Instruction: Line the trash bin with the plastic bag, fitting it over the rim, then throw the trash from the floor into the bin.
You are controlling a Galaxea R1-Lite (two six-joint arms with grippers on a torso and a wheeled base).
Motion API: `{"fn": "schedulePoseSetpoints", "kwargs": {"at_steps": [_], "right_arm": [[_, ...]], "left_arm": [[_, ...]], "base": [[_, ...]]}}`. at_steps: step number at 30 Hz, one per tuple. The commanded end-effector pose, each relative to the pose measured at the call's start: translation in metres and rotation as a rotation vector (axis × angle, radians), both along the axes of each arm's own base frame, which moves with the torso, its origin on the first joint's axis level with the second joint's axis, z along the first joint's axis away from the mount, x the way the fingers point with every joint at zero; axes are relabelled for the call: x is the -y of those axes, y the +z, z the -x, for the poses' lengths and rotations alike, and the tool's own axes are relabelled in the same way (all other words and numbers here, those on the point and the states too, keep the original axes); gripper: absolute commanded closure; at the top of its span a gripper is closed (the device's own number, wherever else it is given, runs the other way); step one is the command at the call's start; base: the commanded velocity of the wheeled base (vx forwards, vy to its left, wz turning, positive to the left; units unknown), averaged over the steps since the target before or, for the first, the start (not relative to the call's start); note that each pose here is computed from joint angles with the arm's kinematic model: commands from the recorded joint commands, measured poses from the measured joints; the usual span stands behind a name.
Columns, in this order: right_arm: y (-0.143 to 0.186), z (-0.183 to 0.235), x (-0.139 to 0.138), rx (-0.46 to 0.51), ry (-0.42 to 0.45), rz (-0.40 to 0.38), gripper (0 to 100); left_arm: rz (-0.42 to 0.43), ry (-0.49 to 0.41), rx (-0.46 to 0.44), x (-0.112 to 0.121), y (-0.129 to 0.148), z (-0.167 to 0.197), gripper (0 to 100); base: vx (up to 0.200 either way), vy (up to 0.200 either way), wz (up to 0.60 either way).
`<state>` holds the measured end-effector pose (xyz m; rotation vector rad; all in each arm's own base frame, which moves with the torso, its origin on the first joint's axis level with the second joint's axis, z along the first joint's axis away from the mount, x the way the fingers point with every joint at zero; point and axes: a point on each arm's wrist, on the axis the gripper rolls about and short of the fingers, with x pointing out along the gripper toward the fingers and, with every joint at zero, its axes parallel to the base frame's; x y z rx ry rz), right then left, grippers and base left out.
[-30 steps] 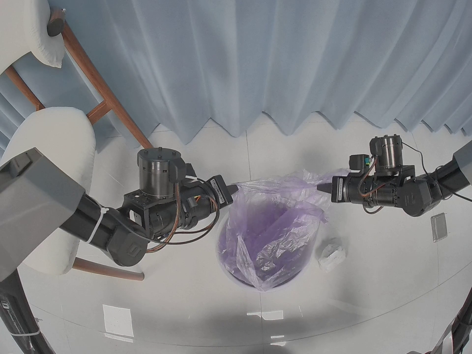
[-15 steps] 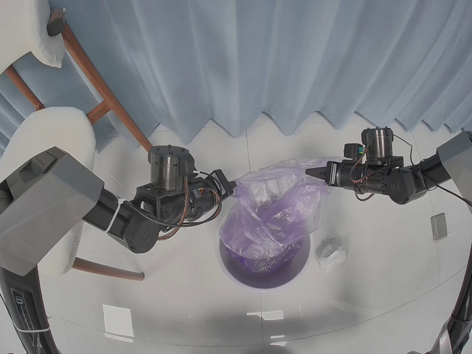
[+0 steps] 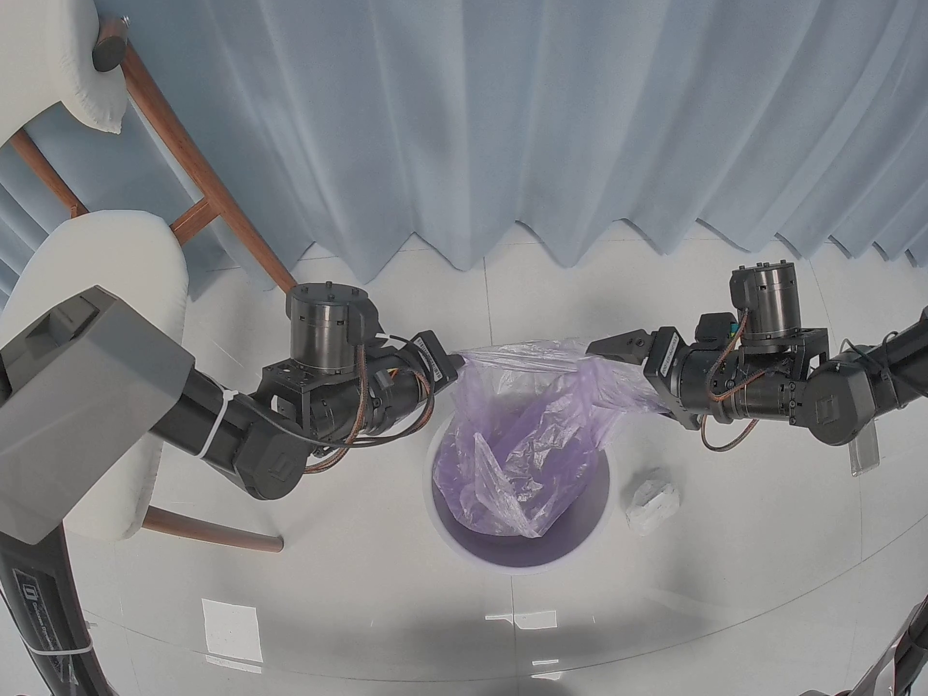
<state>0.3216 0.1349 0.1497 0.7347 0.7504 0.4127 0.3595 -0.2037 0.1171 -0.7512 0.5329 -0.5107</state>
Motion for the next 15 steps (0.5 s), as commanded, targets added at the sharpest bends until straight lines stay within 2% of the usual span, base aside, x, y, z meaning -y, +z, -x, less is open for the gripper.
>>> {"fn": "schedulePoseSetpoints", "kwargs": {"at_steps": [1,5,8,9,12,15], "right_arm": [[0.015,0.022,-0.016,0.024,0.054,-0.02,0],[0.006,0.034,-0.028,-0.033,0.096,0.011,0],[-0.007,0.036,-0.026,-0.066,0.072,0.058,0],[-0.011,0.035,-0.024,-0.066,0.053,0.077,0],[-0.019,0.016,0.0,-0.011,-0.084,0.152,0],[-0.011,-0.003,0.03,0.072,-0.189,0.13,0]], "left_arm": [[0.004,-0.004,0.015,0.0,0.007,0.004,100],[0.004,0.0,0.019,-0.002,0.007,0.003,100],[0.007,0.006,0.024,-0.004,0.01,0.002,100],[0.008,0.008,0.027,-0.005,0.011,0.002,100],[0.017,0.023,0.034,-0.012,0.017,0.003,100],[0.02,0.015,0.028,-0.016,0.021,0.01,100]], "base": [[0.0,0.0,0.0],[0.0,0.0,0.0],[0.0,0.0,0.0],[0.0,0.0,0.0],[0.0,0.0,0.0],[0.0,0.0,0.0]]}}
